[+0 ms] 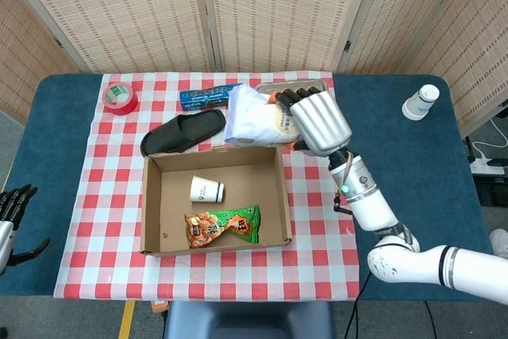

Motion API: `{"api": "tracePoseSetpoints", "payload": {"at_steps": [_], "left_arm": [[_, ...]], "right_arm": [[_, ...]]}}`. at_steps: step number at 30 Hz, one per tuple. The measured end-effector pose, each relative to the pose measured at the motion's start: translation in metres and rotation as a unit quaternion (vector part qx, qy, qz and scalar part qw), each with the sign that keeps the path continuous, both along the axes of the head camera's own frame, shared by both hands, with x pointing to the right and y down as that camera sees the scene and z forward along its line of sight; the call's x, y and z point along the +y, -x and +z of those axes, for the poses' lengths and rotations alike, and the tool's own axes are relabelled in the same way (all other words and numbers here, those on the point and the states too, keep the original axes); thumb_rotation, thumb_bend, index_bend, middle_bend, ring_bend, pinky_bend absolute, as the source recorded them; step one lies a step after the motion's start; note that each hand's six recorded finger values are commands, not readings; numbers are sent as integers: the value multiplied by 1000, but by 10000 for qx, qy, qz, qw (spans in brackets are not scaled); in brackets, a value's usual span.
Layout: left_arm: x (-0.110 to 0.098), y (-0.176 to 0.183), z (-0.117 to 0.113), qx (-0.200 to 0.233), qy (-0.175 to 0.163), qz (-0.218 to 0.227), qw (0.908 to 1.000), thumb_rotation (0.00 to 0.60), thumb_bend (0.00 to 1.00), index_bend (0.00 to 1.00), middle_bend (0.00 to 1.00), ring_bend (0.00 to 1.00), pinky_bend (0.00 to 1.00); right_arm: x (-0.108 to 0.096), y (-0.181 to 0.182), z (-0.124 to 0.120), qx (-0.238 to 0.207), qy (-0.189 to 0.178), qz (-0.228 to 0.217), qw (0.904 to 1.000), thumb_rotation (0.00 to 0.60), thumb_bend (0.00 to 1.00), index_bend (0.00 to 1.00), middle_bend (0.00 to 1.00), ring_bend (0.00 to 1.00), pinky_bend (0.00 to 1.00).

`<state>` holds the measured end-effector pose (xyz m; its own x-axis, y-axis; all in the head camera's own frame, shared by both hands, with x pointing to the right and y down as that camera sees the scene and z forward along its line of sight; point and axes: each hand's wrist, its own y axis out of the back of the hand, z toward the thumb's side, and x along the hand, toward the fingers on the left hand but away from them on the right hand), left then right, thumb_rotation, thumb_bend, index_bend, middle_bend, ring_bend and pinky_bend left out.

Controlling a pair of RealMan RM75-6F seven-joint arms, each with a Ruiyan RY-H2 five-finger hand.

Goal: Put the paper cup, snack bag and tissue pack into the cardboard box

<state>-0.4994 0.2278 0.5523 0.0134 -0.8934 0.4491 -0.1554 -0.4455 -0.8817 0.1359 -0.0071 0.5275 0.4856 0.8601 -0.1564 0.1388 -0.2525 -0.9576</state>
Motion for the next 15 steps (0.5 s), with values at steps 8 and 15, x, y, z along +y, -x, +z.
{"api": "tracePoseSetpoints", "payload": {"at_steps": [8, 15], "left_arm": [[0, 2, -3, 3, -35, -27, 10000, 600, 226, 0, 0, 0, 0], [0, 4, -3, 16, -37, -49, 10000, 600, 226, 0, 0, 0, 0]], "right_arm": [[37, 63, 19, -633, 460, -470, 9958, 600, 199, 996, 677, 732, 927], [67, 102, 42, -1079, 964, -808, 9862, 600, 167, 928, 676, 679, 888]]}}
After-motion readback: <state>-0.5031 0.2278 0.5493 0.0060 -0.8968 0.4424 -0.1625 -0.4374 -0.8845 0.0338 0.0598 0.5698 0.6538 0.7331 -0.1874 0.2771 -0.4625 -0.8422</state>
